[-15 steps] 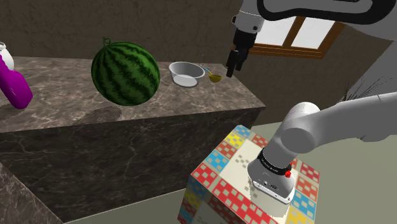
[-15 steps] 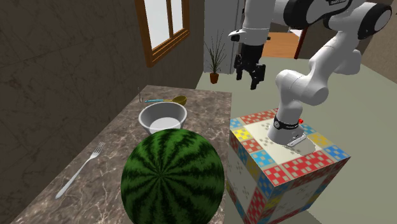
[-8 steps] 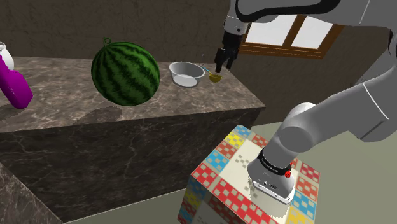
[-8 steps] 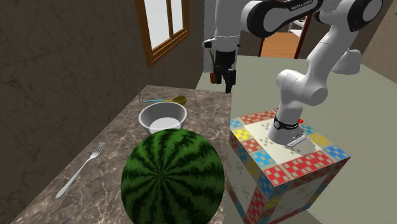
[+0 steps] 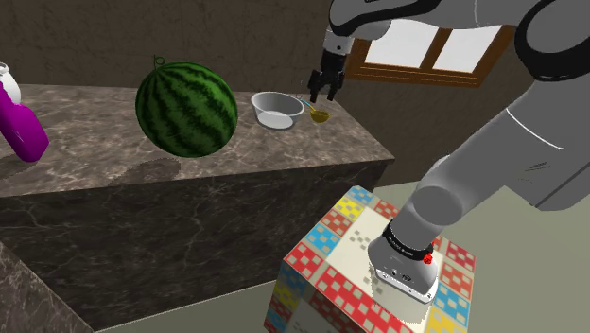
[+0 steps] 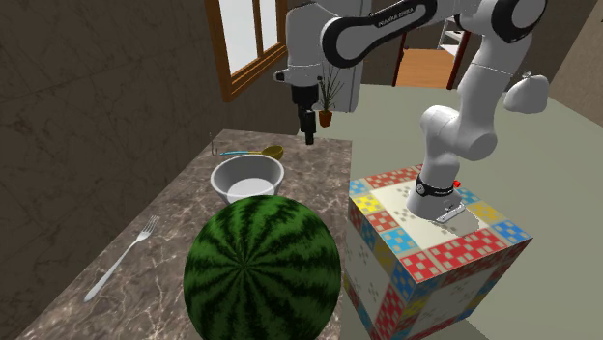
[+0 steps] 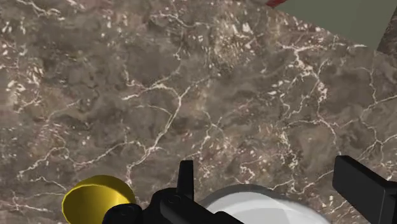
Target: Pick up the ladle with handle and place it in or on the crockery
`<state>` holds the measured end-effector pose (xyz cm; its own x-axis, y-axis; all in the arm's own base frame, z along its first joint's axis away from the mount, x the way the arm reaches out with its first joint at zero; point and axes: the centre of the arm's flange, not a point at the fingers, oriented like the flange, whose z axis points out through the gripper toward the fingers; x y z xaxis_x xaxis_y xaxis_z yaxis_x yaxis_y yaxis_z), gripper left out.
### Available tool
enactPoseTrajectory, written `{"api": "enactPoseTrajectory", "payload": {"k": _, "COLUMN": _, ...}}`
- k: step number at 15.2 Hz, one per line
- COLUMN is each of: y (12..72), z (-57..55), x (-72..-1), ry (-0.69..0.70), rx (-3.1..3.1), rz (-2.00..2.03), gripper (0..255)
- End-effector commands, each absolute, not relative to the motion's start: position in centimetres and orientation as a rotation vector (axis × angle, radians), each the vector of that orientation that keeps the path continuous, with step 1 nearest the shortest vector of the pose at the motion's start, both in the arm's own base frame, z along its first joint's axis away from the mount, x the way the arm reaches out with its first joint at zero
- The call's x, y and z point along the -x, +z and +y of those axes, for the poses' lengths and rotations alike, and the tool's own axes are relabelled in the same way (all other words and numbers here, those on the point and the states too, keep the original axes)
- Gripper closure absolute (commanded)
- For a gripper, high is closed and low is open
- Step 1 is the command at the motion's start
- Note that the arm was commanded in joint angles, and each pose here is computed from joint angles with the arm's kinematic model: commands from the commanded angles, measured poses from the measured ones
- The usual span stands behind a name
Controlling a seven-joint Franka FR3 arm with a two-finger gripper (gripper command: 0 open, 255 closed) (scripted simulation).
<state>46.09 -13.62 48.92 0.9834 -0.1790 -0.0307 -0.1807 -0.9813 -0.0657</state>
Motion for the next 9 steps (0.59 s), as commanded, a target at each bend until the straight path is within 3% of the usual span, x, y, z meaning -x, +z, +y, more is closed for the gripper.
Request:
{"api": "enactPoseTrajectory", "payload": {"k": 1, "y": 47.6, "z": -15.6, "x": -47.4, "ry": 0.038, "rx": 3.043, "rz": 0.333, "gripper": 0}}
{"api": "enactPoseTrajectory", "payload": {"k": 9, "y": 43.3, "z": -24.1, "x": -53.0, "ry": 0.041, "rx": 2.963, "rz": 0.542, "gripper": 0}}
